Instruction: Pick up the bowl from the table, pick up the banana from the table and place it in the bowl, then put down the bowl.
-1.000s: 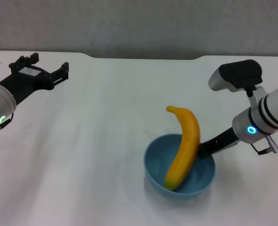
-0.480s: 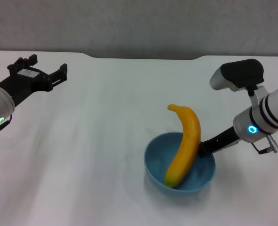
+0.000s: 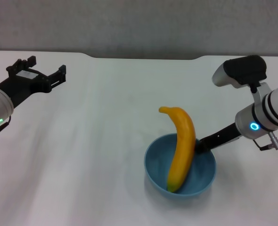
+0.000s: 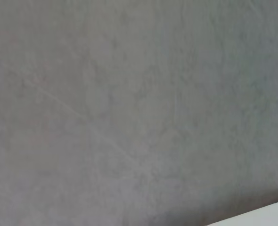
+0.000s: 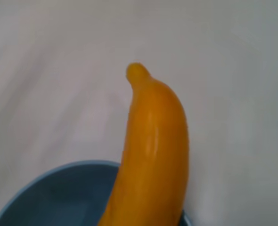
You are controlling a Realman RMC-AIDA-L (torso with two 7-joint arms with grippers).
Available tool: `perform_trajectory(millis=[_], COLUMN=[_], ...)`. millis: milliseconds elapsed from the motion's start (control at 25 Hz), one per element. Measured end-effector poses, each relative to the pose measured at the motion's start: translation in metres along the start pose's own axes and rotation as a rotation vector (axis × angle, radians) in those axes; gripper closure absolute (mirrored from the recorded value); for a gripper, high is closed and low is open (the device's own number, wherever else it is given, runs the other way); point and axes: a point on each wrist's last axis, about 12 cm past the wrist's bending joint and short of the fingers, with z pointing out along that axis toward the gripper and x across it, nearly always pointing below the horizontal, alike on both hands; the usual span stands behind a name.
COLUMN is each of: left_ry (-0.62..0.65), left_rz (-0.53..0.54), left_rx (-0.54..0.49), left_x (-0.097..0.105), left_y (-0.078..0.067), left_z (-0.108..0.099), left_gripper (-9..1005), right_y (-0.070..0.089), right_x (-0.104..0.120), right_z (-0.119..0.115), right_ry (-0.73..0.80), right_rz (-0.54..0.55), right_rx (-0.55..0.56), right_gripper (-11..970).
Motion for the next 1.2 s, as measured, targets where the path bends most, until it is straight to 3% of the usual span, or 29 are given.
perform_trajectory(millis=[200, 400, 800, 960, 1160, 1200], left_ry=[0.005, 0.006, -0.017, -0.130, -0.168, -0.168], left_rz=[-0.003, -0.004, -0.039, -0.159, -0.193, -0.193], left_rx=[-0.004, -0.006, 0.001, -0.022, -0.042, -0.042], left_x=[0.002, 0.003, 0.015, 0.033, 0.044, 0.044], left_y=[0.001, 0.001, 0.009, 0.023, 0.025, 0.025], left_z=[-0.002, -0.003, -0.013, -0.031, -0.035, -0.035], left_gripper=[101, 101, 102, 103, 103, 103], right_y=[-0.002, -0.006, -0.019, -0.030, -0.051, -0.051], right_x=[0.001, 0.006, 0.024, 0.034, 0.063, 0.063], right_z=[-0.006, -0.018, -0.050, -0.065, -0.078, -0.078], right_ry=[-0.025, -0.070, -0.255, -0.413, -0.692, -0.692], right_rz=[-0.002, 0.003, 0.031, 0.059, 0.052, 0.052], right_rx=[-0.007, -0.030, -0.066, -0.106, -0.150, -0.150], right_gripper=[669, 479, 409, 366, 345, 345])
